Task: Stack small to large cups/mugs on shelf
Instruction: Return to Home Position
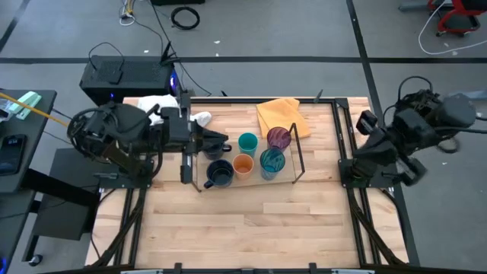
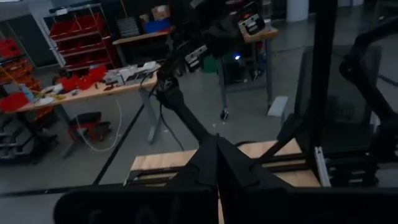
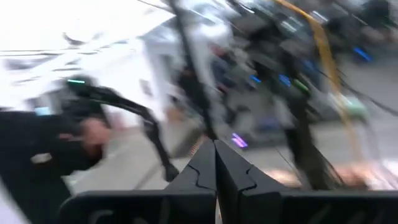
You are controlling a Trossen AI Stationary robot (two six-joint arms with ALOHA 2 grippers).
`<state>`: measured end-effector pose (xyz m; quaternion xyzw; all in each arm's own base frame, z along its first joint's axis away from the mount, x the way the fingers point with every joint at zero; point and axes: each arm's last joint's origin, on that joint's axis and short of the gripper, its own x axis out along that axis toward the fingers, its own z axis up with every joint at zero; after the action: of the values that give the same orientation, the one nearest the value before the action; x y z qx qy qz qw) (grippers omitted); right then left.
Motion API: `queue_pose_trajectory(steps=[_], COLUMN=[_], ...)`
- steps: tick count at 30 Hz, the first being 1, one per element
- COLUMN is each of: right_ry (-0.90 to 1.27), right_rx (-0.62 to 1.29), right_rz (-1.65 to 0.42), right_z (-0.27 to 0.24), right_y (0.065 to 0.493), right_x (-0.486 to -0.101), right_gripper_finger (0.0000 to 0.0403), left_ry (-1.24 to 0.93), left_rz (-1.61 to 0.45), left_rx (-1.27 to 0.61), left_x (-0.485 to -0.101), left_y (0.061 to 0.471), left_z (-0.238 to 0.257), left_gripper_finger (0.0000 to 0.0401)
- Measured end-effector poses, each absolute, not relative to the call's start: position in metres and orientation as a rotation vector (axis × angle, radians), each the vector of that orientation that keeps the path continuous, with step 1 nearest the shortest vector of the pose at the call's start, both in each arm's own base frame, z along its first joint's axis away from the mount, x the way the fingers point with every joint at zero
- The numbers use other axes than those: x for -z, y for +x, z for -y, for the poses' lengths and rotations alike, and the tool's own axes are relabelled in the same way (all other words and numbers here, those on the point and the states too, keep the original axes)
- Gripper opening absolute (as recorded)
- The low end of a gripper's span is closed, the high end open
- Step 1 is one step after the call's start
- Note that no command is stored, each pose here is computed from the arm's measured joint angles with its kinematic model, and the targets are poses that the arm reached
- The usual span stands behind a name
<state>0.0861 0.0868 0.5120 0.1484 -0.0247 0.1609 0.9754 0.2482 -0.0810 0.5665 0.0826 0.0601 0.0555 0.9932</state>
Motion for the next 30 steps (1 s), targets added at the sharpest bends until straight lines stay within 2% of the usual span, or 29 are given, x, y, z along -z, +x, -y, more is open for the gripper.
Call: queue_pose_trajectory(steps=[7,10,14,20,24,30], right_ry=[0.087,0.053,0.044,0.215,0.269,0.335], right_rx=[-0.754,-0.845,-0.925,-0.866,-0.804,-0.781], right_rz=[0.46,0.548,0.508,0.211,0.063,0.161], right_z=[-0.103,-0.115,-0.143,-0.156,-0.142,-0.091], right_y=[0.082,0.089,0.128,0.205,0.247,0.268], right_x=[-0.543,-0.546,-0.535,-0.494,-0.454,-0.418], right_gripper_finger=[0.0,0.0,0.0,0.0,0.0,0.0], left_ry=[0.151,0.151,0.152,0.156,0.181,0.181], left_rz=[-0.116,-0.126,-0.121,-0.107,-0.131,-0.148], left_rx=[-0.109,-0.102,-0.12,-0.111,-0.106,-0.104], left_x=[-0.567,-0.565,-0.565,-0.567,-0.565,-0.566], left_y=[0.254,0.259,0.26,0.261,0.261,0.251], left_z=[0.069,0.065,0.06,0.055,0.054,0.052], left_gripper_finger=[0.0003,0.0003,0.0005,0.0007,0.0004,0.0006])
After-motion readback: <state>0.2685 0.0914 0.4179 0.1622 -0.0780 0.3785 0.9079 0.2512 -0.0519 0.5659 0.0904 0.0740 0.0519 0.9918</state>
